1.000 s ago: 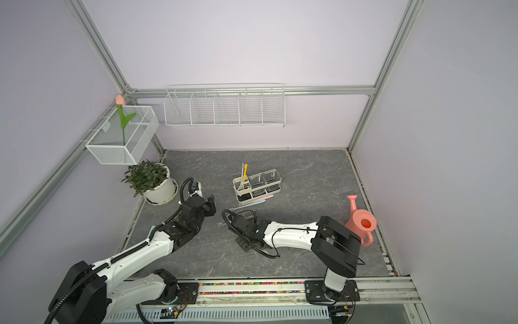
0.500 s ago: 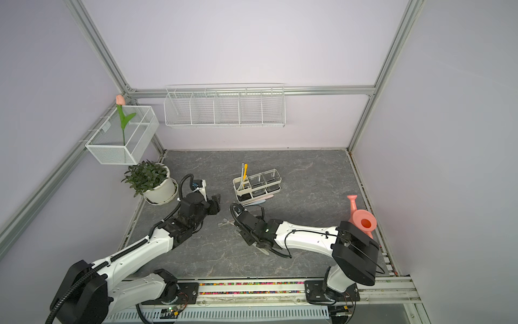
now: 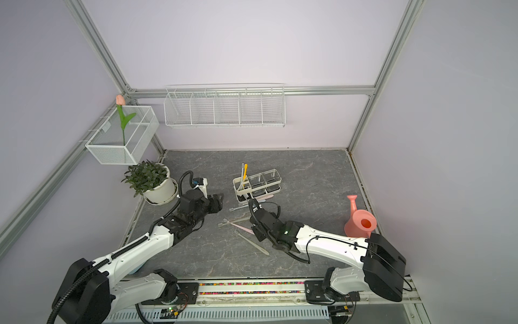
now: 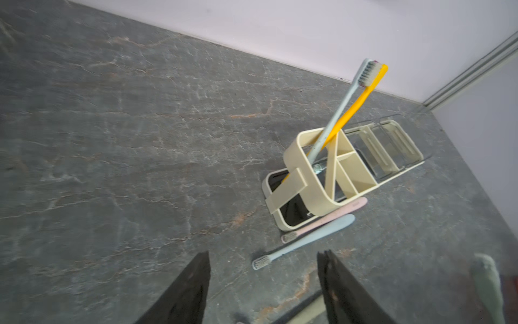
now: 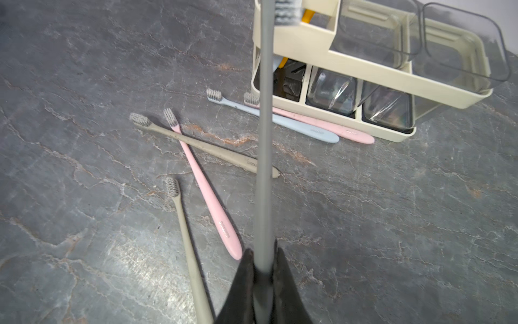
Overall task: Place the toothbrush into the toothbrush holder
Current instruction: Pick up the toothbrush from the center of the board.
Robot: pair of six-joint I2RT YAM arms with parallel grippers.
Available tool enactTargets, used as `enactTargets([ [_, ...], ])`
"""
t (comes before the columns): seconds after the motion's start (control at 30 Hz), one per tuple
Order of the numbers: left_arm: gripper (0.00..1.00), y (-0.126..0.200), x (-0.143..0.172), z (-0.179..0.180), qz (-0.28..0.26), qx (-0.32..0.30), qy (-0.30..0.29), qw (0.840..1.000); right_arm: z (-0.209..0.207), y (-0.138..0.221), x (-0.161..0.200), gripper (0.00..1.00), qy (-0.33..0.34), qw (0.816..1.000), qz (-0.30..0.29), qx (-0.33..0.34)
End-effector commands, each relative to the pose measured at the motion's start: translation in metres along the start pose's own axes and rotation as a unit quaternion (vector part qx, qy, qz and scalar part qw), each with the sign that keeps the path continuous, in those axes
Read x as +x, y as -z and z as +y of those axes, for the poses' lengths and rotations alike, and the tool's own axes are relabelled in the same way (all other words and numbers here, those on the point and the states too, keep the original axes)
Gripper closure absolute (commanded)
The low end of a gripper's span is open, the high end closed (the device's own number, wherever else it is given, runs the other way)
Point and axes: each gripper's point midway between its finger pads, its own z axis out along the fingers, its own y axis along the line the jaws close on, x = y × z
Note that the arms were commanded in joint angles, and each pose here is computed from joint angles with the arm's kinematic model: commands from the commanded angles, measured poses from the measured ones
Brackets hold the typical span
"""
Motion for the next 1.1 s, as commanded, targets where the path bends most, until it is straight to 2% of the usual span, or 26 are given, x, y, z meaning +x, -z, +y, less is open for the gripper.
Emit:
enactTargets([
  [0.0, 0.35, 0.002, -0.005, -0.039, 0.033, 0.09, 0.053, 0.994, -0.009, 0.006, -0.002, 0.92, -0.01, 1.0, -0.022, -0.003],
  [0.17, 0.38, 0.013, -0.014, -0.081, 0.034, 0.202, 0.032, 0.978, -0.015, 0.008, -0.001, 0.91, -0.029, 0.999, -0.041, -0.016],
  [0.33, 0.38, 0.019, -0.017, -0.103, 0.046, 0.257, 0.021, 0.965, -0.019, 0.005, 0.0, 0.91, -0.023, 0.999, -0.044, -0.01],
  [0.47, 0.39, 0.019, -0.012, -0.126, 0.076, 0.312, 0.014, 0.947, -0.02, 0.003, -0.001, 0.92, -0.022, 0.998, -0.05, -0.008],
  [0.7, 0.39, 0.013, -0.004, -0.14, 0.078, 0.292, -0.019, 0.953, -0.016, 0.004, -0.011, 0.92, -0.021, 0.997, -0.07, -0.018],
  [1.07, 0.39, -0.016, 0.003, -0.143, 0.09, 0.288, 0.007, 0.953, -0.01, 0.008, -0.023, 0.91, -0.021, 0.995, -0.093, -0.04],
])
